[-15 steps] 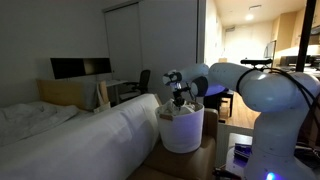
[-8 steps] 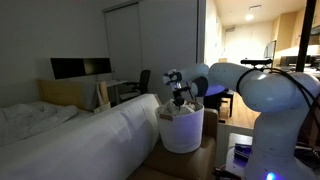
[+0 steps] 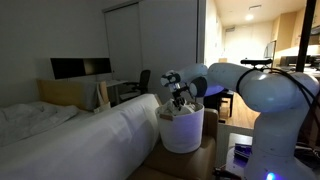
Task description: Pick up the cloth from the couch and put it in the laundry basket.
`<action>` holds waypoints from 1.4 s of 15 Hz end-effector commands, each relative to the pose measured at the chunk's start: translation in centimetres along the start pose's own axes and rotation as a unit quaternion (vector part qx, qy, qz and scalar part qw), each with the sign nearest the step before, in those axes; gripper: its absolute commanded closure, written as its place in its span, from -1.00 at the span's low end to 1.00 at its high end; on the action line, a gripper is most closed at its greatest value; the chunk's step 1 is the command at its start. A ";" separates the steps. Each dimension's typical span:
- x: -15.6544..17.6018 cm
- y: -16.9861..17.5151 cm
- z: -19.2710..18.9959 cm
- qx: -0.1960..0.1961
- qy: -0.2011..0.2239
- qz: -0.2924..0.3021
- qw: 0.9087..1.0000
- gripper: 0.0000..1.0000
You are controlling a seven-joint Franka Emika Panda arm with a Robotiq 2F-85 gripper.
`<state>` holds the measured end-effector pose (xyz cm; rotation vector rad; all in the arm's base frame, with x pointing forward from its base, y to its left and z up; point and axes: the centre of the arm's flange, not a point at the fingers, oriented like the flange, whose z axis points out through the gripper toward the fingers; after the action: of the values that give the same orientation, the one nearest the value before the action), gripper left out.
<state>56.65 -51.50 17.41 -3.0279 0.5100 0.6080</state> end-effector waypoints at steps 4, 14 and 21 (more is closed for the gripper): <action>-0.6 0.3 -3.4 -0.027 0.000 -0.027 0.999 -0.99; -2.9 0.2 -12.6 -0.001 0.078 -0.018 0.997 -1.00; -5.0 -1.4 -18.8 0.024 0.143 -0.041 0.989 -1.00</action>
<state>59.92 -50.28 34.18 -3.1128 0.4402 0.2271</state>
